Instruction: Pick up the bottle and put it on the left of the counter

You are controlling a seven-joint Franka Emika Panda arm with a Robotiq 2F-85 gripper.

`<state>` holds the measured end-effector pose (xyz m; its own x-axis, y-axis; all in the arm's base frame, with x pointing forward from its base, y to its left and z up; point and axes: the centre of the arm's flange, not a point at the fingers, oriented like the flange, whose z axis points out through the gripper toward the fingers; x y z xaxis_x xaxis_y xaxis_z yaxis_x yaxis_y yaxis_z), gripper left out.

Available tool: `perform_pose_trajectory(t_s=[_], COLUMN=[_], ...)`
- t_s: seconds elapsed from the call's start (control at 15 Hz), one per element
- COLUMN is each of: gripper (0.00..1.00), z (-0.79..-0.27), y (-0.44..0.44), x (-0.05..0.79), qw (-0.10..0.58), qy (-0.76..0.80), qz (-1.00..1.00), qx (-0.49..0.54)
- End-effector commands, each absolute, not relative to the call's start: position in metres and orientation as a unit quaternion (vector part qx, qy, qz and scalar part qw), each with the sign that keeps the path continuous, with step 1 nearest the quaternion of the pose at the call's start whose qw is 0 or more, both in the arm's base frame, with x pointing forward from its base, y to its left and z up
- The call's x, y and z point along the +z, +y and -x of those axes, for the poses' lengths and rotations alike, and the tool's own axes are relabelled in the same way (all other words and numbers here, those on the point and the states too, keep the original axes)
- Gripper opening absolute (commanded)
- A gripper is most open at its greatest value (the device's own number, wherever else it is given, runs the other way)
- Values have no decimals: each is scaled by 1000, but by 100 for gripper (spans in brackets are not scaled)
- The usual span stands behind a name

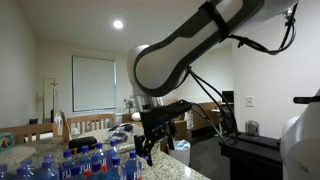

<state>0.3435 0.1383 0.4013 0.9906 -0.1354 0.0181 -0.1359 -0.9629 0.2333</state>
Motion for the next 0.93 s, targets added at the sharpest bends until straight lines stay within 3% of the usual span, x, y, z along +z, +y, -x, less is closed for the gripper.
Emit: perform_pose_trajectory(t_s=[0.0,0.87], gripper=[100,100], z=[-344,-353], y=[138,137], x=[401,406], qw=[118,113], qy=[-68,-71], qz=[-991,-991], qx=[1,11])
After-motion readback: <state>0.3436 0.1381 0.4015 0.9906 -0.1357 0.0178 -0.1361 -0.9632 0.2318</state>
